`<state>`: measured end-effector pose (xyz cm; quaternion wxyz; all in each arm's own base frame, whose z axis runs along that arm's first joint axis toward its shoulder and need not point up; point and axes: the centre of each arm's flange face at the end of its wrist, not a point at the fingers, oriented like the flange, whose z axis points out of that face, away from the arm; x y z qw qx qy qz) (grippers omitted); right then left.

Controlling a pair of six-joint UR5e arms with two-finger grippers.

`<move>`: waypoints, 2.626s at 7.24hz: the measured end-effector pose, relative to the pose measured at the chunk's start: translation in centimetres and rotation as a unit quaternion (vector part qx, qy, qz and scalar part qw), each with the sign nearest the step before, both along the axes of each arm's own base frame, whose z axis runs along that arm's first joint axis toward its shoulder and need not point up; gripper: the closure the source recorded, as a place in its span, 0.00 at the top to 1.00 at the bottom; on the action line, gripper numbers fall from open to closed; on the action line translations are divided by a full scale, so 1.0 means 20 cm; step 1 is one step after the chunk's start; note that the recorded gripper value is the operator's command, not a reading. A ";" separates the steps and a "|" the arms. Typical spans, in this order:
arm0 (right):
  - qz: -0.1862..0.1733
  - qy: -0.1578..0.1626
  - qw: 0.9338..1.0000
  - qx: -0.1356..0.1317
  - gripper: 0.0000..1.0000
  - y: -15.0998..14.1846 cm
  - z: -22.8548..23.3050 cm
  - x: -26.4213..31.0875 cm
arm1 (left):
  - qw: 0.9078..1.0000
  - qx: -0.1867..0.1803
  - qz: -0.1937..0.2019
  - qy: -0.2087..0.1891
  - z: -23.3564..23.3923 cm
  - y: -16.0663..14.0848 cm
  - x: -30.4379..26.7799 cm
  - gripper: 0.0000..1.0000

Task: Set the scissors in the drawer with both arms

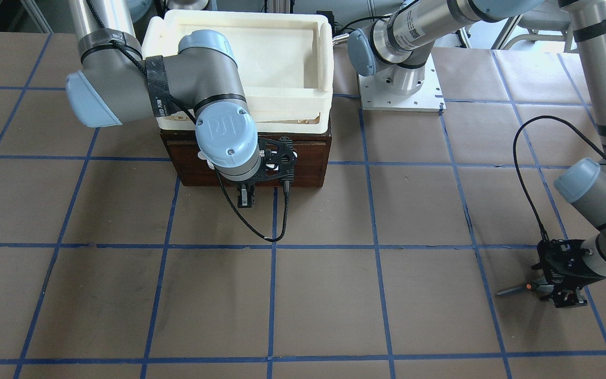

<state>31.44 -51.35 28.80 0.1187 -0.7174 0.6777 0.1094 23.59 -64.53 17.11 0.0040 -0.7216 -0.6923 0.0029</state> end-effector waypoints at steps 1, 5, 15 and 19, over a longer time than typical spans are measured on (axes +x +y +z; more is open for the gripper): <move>0.001 0.003 1.000 -0.006 0.63 -0.01 0.00 0.00 | 1.000 -0.001 0.000 0.001 0.01 0.00 0.00 0.31; -0.004 -0.003 0.999 -0.043 0.63 -0.14 0.06 0.03 | 1.000 0.000 -0.005 0.002 0.03 0.02 0.01 0.16; -0.030 -0.020 0.996 -0.081 0.63 -0.48 0.09 -0.01 | 0.999 0.005 -0.018 0.028 0.38 0.04 -0.26 0.07; -0.038 -0.025 0.994 -0.095 0.63 -0.58 0.05 0.00 | 0.999 0.023 -0.026 0.036 0.50 0.07 -0.40 0.07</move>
